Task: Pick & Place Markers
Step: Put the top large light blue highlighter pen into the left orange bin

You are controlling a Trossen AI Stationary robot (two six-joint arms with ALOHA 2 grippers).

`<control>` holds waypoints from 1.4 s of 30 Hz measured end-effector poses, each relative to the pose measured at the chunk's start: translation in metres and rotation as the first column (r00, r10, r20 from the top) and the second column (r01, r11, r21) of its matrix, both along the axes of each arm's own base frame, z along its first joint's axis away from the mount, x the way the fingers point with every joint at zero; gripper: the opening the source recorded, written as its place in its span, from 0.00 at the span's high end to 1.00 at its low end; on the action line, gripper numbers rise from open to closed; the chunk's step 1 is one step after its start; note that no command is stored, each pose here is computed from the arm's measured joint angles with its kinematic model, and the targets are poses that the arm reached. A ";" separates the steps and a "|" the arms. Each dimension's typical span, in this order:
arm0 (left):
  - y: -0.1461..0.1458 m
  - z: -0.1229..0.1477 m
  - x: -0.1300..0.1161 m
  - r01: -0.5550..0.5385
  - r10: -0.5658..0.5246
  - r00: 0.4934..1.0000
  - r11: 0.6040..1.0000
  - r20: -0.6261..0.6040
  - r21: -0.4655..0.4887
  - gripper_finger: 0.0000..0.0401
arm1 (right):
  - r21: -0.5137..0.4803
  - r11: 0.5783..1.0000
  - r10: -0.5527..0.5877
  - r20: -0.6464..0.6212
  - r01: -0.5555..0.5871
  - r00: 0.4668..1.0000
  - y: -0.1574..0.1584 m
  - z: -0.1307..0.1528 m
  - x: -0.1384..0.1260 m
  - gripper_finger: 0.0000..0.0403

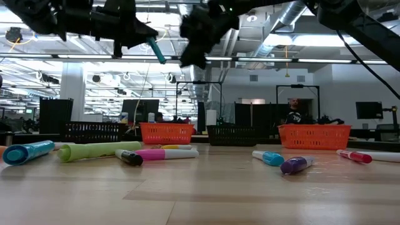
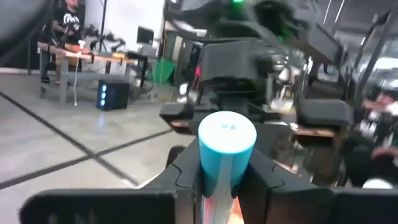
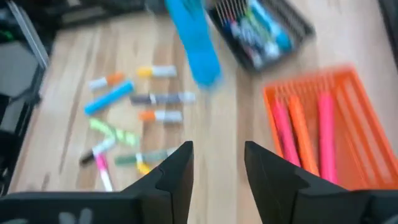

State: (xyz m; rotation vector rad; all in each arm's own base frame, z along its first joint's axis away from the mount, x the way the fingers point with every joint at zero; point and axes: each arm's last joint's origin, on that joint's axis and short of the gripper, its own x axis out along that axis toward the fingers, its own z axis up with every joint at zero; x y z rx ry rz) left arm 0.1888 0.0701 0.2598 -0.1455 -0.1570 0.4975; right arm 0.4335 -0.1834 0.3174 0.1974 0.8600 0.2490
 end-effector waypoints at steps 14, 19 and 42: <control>0.039 0.014 0.037 -0.036 -0.011 0.884 0.995 -0.468 -0.091 0.84 | 0.182 0.983 -0.004 0.143 -0.022 0.990 -0.076 0.004 -0.047 0.69; 0.057 0.007 0.050 -0.028 -0.060 0.846 0.987 -0.530 -0.157 0.84 | 0.191 0.980 -0.096 0.182 0.061 0.979 -0.106 0.011 -0.067 0.69; 0.117 -0.032 0.077 -0.037 -0.212 0.660 0.949 -0.721 -0.313 0.84 | -0.130 0.926 -0.297 0.324 0.353 0.898 -0.151 0.044 -0.095 0.69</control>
